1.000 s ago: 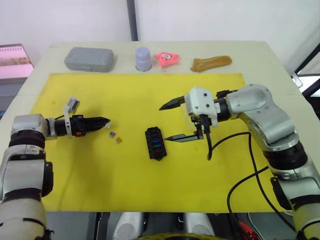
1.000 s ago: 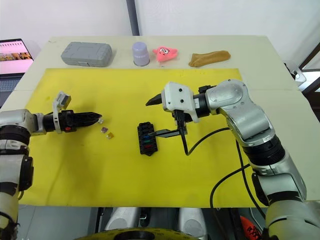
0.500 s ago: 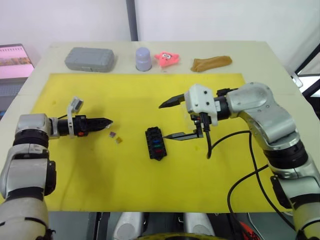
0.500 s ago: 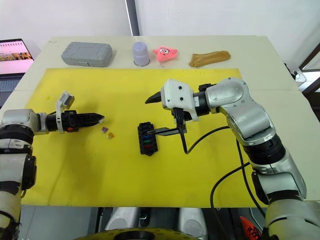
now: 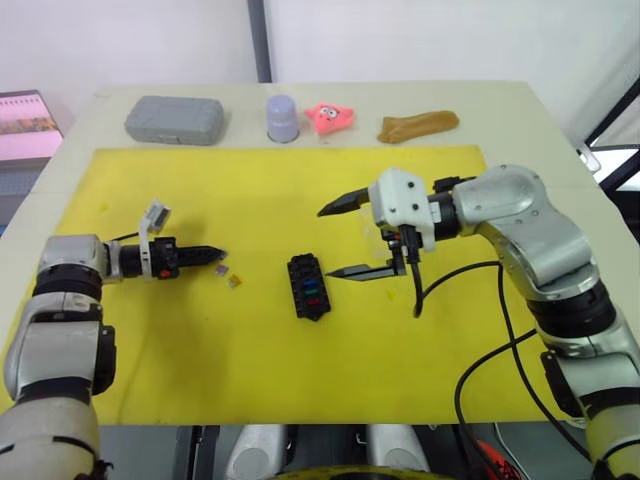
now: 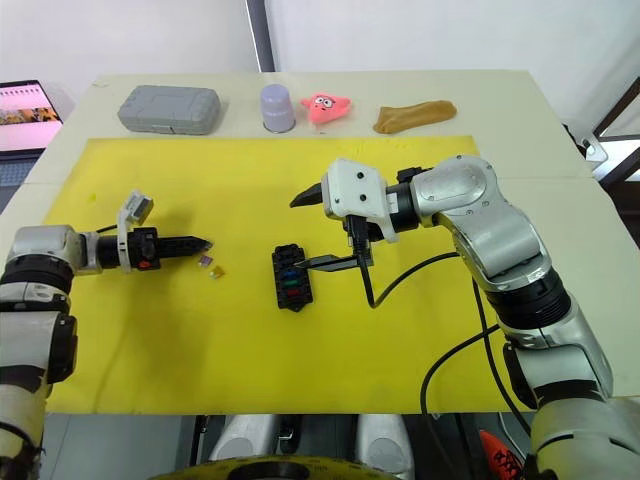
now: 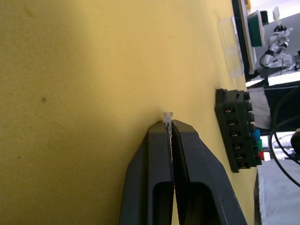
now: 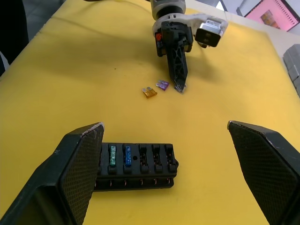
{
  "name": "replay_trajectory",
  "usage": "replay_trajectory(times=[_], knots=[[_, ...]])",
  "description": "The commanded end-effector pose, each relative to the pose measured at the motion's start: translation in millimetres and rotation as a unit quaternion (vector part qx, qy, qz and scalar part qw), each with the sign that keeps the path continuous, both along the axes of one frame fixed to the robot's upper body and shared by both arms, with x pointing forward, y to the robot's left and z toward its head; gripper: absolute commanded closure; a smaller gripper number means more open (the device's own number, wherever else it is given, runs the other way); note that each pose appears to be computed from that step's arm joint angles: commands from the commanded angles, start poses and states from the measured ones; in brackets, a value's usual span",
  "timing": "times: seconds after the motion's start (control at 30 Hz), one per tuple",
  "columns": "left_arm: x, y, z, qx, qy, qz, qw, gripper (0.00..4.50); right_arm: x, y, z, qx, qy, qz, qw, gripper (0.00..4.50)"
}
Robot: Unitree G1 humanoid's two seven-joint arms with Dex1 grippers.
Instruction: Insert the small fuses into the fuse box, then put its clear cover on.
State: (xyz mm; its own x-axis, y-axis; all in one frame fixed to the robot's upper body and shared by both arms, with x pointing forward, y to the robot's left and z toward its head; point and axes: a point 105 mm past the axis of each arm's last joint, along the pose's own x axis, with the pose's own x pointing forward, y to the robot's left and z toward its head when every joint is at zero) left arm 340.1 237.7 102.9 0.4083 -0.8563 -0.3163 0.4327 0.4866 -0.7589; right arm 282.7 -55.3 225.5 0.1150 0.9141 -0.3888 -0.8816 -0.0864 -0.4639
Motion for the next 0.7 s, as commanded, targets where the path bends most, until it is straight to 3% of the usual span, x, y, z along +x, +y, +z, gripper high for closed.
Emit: replay_trajectory(times=[0.03,0.23,0.33,0.43,0.53,0.6,0.7], knots=[[-5.9,8.6,-10.5,0.005,0.018,0.019,1.0,4.47,-4.9,3.6,12.4,0.01,-0.027,0.015,0.999,0.0],[-7.2,14.0,-4.9,-0.004,0.008,0.029,1.0,4.47,-5.0,5.0,11.8,0.009,-0.026,0.018,0.999,0.0],[-5.9,14.3,13.4,-0.023,-0.024,0.026,0.999,4.47,-5.6,5.9,9.7,0.01,-0.019,0.018,1.0,0.0],[-4.9,-1.3,56.1,-0.06,-0.111,-0.007,0.992,4.47,-7.9,7.5,8.1,0.028,0.02,0.013,0.999,0.0],[-18.0,-34.2,105.7,-0.074,-0.241,-0.072,0.965,4.47,-6.7,13.7,10.9,0.062,0.091,-0.01,0.994,0.0],[-31.7,-55.8,124.4,-0.072,-0.299,-0.11,0.945,4.47,-3.4,19.7,14.8,0.079,0.136,-0.028,0.987,0.0],[-51.5,-84.6,134.7,-0.052,-0.357,-0.162,0.919,4.47,-2.9,27.7,20.6,0.086,0.19,-0.039,0.977,0.0]])
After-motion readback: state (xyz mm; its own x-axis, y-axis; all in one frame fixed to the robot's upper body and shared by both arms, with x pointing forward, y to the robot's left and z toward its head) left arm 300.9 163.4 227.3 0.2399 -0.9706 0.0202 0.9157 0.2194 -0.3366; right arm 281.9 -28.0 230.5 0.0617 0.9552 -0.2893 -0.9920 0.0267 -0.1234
